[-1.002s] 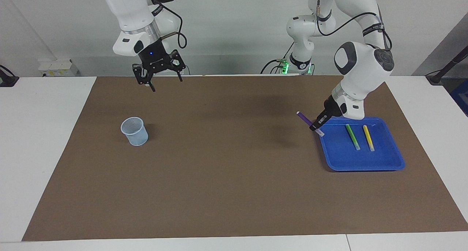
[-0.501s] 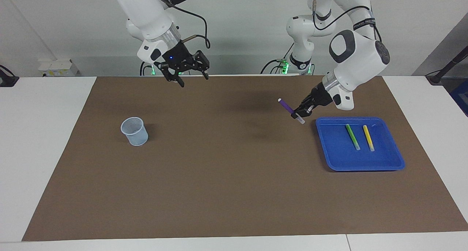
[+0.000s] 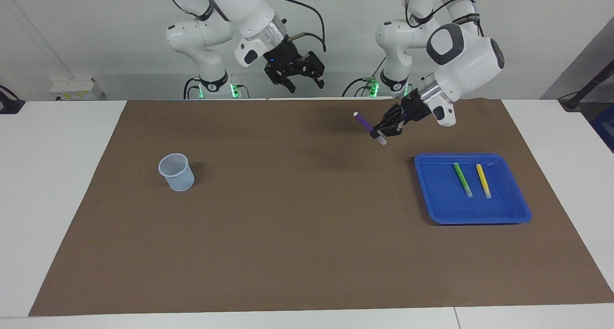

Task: Transfer and insert pens with both arms
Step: 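Lift the purple pen with the left gripper while the right gripper approaches, then grasp the purple pen tip with the right gripper from the left gripper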

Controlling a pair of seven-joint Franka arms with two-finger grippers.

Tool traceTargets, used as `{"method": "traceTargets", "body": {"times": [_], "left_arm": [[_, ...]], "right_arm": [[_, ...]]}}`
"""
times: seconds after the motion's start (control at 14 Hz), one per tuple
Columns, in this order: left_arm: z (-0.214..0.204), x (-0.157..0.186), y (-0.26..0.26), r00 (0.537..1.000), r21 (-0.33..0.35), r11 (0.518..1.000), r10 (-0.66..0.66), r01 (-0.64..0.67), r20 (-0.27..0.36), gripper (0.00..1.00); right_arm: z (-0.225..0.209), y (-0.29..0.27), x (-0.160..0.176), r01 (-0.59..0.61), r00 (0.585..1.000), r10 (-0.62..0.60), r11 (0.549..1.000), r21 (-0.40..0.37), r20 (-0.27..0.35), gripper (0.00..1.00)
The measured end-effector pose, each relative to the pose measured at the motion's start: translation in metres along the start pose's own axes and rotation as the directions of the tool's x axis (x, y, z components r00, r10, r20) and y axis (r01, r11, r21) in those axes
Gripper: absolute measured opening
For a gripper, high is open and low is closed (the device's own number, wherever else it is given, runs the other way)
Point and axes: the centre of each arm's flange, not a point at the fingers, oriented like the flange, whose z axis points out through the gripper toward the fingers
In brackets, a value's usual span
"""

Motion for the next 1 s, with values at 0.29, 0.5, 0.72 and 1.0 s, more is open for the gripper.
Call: {"method": "traceTargets", "body": {"times": [0.29, 0.5, 0.72, 1.0], "left_arm": [[-0.008, -0.015, -0.017, 0.996, -0.043, 0.995, -0.088, 0.088, -0.012, 0.17], [-0.006, -0.022, -0.017, 0.991, -0.073, 0.988, -0.136, 0.135, -0.012, 0.17], [-0.007, -0.022, -0.016, 0.984, -0.094, 0.980, -0.178, 0.177, -0.005, 0.17], [-0.003, -0.026, -0.015, 0.977, -0.098, 0.972, -0.214, 0.213, 0.000, 0.17]], "right_arm": [[0.031, -0.011, -0.018, -0.124, 0.992, 0.127, 0.986, 0.111, -0.015, 1.00], [0.039, -0.015, -0.021, -0.154, 0.987, 0.159, 0.978, 0.143, -0.024, 0.90], [0.062, -0.023, -0.022, -0.144, 0.986, 0.157, 0.971, 0.188, -0.055, 0.89], [0.097, -0.025, -0.027, -0.084, 0.994, 0.095, 0.982, 0.166, -0.057, 0.90]]}}
